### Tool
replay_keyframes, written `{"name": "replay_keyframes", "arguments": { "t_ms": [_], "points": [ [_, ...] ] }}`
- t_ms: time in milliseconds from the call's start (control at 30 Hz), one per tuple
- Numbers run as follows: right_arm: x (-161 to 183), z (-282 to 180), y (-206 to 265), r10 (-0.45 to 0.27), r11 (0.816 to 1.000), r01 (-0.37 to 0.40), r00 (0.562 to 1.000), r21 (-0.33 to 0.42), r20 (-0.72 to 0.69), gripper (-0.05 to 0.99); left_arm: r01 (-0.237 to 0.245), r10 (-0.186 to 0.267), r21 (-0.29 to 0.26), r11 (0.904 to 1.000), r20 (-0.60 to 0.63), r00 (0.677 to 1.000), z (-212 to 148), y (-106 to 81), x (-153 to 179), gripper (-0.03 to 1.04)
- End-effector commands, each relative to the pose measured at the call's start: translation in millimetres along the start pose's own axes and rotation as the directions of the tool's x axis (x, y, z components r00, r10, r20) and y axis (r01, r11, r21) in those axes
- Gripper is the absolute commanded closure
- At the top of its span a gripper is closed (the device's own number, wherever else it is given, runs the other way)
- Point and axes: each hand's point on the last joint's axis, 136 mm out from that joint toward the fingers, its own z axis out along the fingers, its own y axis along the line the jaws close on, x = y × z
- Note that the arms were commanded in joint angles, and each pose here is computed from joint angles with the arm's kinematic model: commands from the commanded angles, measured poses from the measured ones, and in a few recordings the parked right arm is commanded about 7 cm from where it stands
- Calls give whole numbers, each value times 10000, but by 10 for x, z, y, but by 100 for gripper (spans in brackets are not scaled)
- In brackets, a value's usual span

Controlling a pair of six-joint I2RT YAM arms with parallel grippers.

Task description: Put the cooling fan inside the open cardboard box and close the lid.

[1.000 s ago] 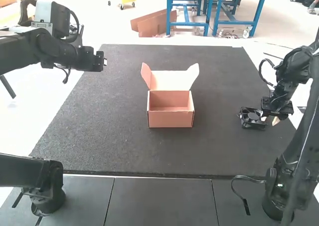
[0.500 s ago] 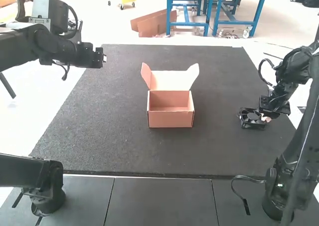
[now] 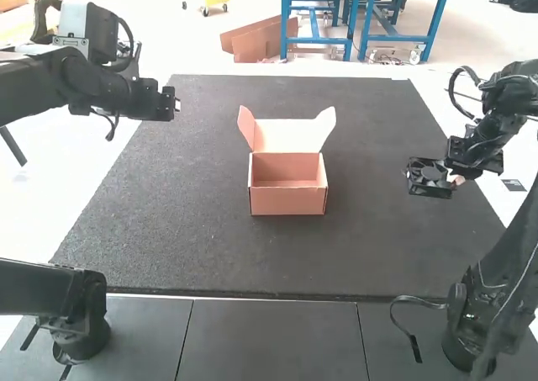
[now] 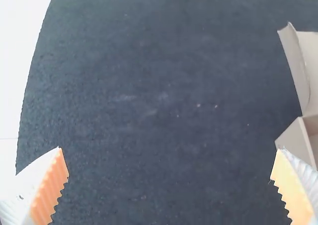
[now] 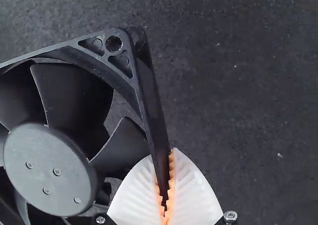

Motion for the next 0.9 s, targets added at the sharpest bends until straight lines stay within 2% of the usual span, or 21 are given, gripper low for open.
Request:
{"name": "replay_keyframes", "arguments": {
  "t_ms": [0,233,367,667,867],
  "points": [
    [-162,-446,150,65,9984,1,9929,-560,1184,95,113,-113,-53,9999,135,9998,-18,28,-8,4],
    [-173,-1017,531,53,9925,281,9623,-1190,2719,95,50,-50,-27,10000,-96,9999,32,16,103,4],
    [-75,-1228,832,-15,9851,506,9583,-1645,2857,95,33,-33,-30,10000,-172,9998,41,17,137,4],
    [288,-1536,1820,-953,9404,1666,9660,-2966,2404,95,-54,53,-48,10000,-202,9998,70,18,173,4],
    [619,-1556,2208,-1825,9091,2403,9640,-3402,1934,95,-49,48,-68,10000,-232,9997,73,19,190,4]
  ]
}}
